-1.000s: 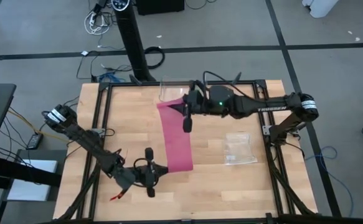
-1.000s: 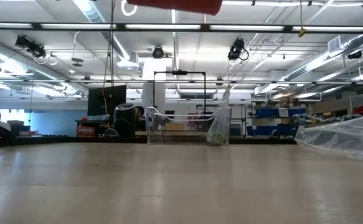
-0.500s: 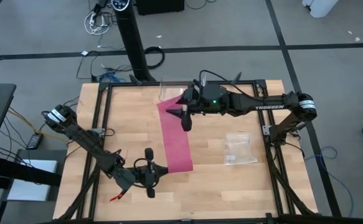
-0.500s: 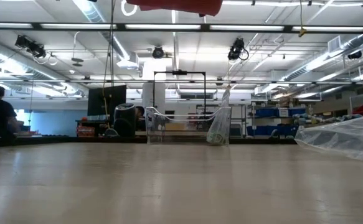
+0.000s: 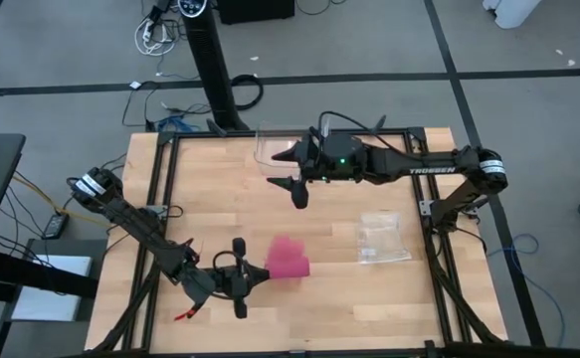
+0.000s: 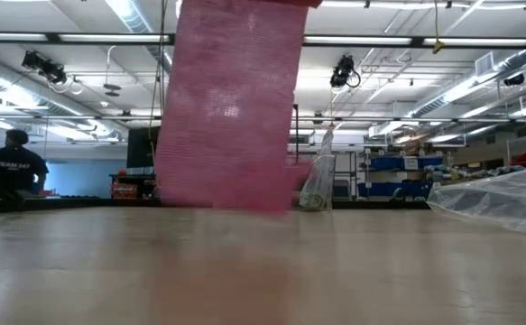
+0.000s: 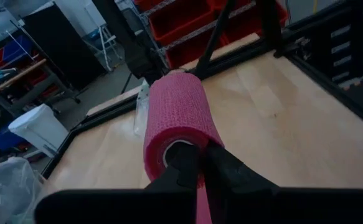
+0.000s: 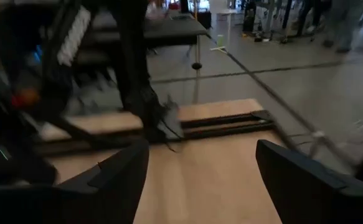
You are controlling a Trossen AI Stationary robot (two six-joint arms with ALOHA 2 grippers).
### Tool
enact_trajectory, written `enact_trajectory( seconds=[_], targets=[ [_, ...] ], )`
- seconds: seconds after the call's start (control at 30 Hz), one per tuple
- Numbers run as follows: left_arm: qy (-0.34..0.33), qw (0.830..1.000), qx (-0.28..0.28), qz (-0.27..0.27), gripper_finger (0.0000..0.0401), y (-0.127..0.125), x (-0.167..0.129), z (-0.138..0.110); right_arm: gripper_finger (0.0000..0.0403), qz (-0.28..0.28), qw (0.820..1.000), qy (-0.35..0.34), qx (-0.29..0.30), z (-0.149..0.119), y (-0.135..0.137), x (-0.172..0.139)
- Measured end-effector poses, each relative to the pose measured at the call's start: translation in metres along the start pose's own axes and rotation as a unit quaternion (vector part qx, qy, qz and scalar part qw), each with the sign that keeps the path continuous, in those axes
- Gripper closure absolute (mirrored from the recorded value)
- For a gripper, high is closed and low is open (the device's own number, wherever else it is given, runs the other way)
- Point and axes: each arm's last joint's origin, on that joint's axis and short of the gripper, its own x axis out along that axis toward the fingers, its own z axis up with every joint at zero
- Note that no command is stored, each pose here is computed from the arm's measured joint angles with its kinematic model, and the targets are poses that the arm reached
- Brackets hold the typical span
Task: Roll bandage
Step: Roll the pink bandage
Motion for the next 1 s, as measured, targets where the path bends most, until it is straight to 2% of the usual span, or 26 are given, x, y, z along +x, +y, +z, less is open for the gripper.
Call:
enact_trajectory(
  seconds=[0.1, 0.23, 0.4, 0.5, 0.67, 0.8, 1.0],
  targets=[
    [-0.008, 1.0, -0.005, 0.0, 0.0384, 0.001, -0.002, 0.003, 0.0107, -0.019, 0.998, 0.028, -0.061, 0.001, 0.0, -0.012],
    [-0.026, 0.999, -0.027, 0.003, 0.0382, 0.009, -0.009, 0.013, 0.011, -0.007, 0.991, 0.083, -0.105, -0.005, 0.007, -0.029],
    [-0.055, 0.996, -0.068, 0.001, 0.0388, 0.03, -0.025, 0.031, 0.011, 0.028, 0.982, 0.121, -0.143, -0.036, 0.022, -0.046],
    [-0.069, 0.994, -0.081, -0.002, 0.0388, 0.042, -0.035, 0.04, 0.011, 0.043, 0.983, 0.12, -0.135, -0.064, 0.028, -0.057],
    [-0.107, 0.986, -0.124, 0.009, 0.0388, 0.068, -0.054, 0.056, 0.0111, 0.079, 0.992, 0.054, -0.086, -0.119, 0.042, -0.067],
    [-0.127, 0.981, -0.145, 0.019, 0.0388, 0.084, -0.063, 0.063, 0.0129, 0.094, 0.994, 0.017, -0.047, -0.158, 0.05, -0.066],
    [-0.144, 0.976, -0.16, 0.035, 0.0388, 0.1, -0.071, 0.068, 0.0149, 0.132, 0.991, -0.036, -0.016, -0.183, 0.065, -0.052]
  ],
)
